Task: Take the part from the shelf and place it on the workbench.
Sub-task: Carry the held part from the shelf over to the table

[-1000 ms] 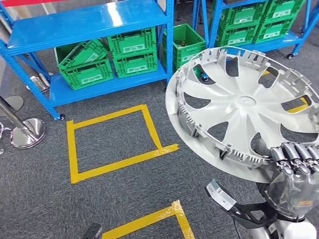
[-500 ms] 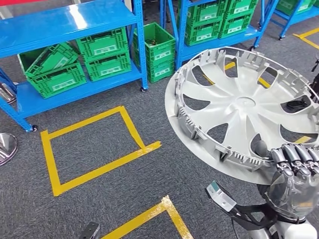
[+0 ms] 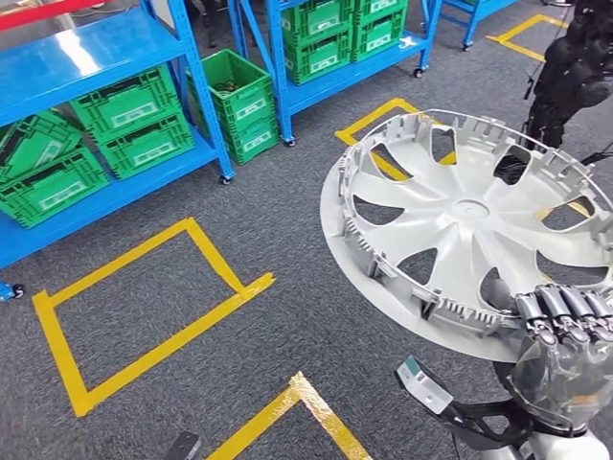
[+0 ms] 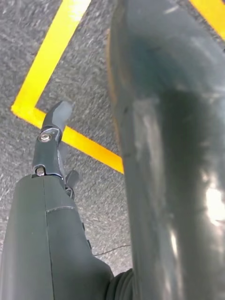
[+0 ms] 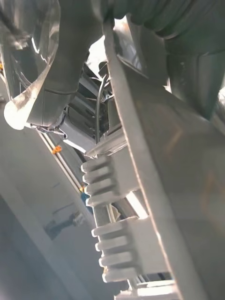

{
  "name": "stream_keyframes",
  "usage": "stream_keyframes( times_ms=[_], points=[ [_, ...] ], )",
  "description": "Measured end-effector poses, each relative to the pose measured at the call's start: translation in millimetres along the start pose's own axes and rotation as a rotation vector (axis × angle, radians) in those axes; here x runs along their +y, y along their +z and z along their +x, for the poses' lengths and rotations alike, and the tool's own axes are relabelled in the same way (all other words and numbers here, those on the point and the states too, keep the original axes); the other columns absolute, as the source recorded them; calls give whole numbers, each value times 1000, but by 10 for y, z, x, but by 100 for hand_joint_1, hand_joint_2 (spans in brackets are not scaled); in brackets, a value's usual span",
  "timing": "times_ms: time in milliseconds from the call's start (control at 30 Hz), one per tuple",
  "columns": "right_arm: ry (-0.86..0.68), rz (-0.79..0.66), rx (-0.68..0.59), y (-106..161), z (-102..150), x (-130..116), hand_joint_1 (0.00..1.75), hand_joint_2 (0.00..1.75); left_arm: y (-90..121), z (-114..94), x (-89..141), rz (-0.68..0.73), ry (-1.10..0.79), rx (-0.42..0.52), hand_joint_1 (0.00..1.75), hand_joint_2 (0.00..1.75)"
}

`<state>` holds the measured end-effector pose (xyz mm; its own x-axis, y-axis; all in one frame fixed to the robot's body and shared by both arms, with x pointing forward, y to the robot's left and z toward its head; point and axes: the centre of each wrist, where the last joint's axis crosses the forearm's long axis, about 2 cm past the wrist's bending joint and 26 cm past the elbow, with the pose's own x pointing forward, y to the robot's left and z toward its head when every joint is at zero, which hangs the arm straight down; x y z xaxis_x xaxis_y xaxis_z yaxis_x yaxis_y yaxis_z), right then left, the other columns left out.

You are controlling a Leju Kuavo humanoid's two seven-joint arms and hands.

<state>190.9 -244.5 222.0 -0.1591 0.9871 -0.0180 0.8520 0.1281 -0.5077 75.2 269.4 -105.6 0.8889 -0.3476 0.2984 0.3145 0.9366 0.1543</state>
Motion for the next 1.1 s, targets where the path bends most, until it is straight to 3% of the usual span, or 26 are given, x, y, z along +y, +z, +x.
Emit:
stream_keyframes(
  times_ms=[233, 1100],
  points=[
    [0, 0, -56, -8, 17, 8, 175, 175, 5, -36, -5, -13, -8, 12, 0, 0],
    [15, 6, -56, -5, -20, 30, 175, 175, 12, -23, -68, -26, -17, 3, 0, 0]
  ],
)
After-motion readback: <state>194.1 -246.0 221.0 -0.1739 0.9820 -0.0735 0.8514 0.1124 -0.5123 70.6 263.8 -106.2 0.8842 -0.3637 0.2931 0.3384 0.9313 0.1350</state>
